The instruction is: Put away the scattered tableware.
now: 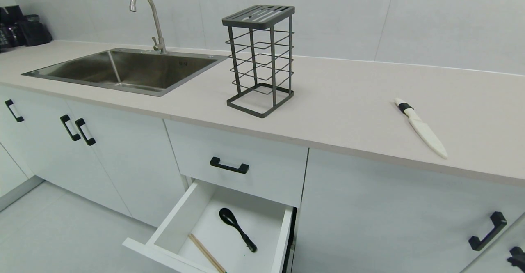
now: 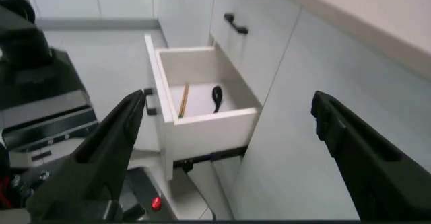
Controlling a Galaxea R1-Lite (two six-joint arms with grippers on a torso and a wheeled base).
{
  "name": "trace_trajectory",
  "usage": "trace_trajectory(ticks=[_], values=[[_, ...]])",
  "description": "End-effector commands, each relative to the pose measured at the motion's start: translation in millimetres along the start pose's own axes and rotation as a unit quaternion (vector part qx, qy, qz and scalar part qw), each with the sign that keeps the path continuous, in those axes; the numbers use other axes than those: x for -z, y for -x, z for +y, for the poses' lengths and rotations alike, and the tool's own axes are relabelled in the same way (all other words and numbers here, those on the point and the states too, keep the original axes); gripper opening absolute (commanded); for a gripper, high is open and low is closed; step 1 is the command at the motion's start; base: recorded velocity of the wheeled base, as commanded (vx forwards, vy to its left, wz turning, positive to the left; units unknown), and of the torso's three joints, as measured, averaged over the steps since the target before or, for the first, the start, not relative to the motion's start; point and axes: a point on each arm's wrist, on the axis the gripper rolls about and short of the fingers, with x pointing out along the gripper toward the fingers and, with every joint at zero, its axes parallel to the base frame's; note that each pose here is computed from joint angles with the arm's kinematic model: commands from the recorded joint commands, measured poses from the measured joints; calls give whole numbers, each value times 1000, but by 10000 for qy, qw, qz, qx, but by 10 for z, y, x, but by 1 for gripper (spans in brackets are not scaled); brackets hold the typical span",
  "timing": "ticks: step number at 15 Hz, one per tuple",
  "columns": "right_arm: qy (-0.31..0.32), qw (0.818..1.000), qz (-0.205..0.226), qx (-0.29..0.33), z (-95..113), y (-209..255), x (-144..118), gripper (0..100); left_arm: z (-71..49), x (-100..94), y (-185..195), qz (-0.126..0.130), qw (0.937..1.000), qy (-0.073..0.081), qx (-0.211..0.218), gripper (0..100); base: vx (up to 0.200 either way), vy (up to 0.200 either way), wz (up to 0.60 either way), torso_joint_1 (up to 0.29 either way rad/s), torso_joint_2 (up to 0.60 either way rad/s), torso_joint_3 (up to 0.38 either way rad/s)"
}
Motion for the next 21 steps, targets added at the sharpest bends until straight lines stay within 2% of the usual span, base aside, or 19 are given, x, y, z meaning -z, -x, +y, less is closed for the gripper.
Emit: trace_trajectory(ticks=[1, 3, 4, 6, 7, 10, 13, 16, 17, 21], values=[[-43, 9935, -808, 797, -35, 222, -180, 100, 0, 0, -1, 6, 10000, 3, 0, 100, 0, 0, 0, 0, 0, 0], [-84, 9870, -808, 1390, -31, 230, -215, 100, 0, 0, -1, 6, 10000, 3, 0, 100, 0, 0, 0, 0, 0, 0], [-65, 9780, -796, 1928, -21, 237, -227, 100, 0, 0, -1, 6, 10000, 3, 0, 100, 0, 0, 0, 0, 0, 0], [3, 9647, -886, 2479, -6, 251, -319, 100, 0, 0, -1, 6, 10000, 3, 0, 100, 0, 0, 0, 0, 0, 0], [-10, 9499, -949, 2979, 13, 253, -378, 100, 0, 0, -1, 6, 10000, 3, 0, 100, 0, 0, 0, 0, 0, 0], [175, 9263, -901, 3655, 47, 242, -385, 100, 0, 0, -1, 6, 10000, 3, 0, 100, 0, 0, 0, 0, 0, 0], [310, 9069, -1038, 4073, 133, 293, -305, 100, 0, 0, -1, 6, 10000, 3, 0, 100, 0, 0, 0, 0, 0, 0], [392, 8983, -1098, 4237, 194, 319, -161, 100, 0, 0, -1, 6, 10000, 3, 0, 100, 0, 0, 0, 0, 0, 0], [432, 8946, -1143, 4298, 228, 331, -43, 100, 0, 0, -1, 6, 10000, 3, 0, 100, 0, 0, 0, 0, 0, 0], [252, 9029, -880, 4201, 240, 327, 183, 100, 0, 0, -1, 6, 10000, 26, 0, 100, 0, 0, 0, 0, 0, 0]])
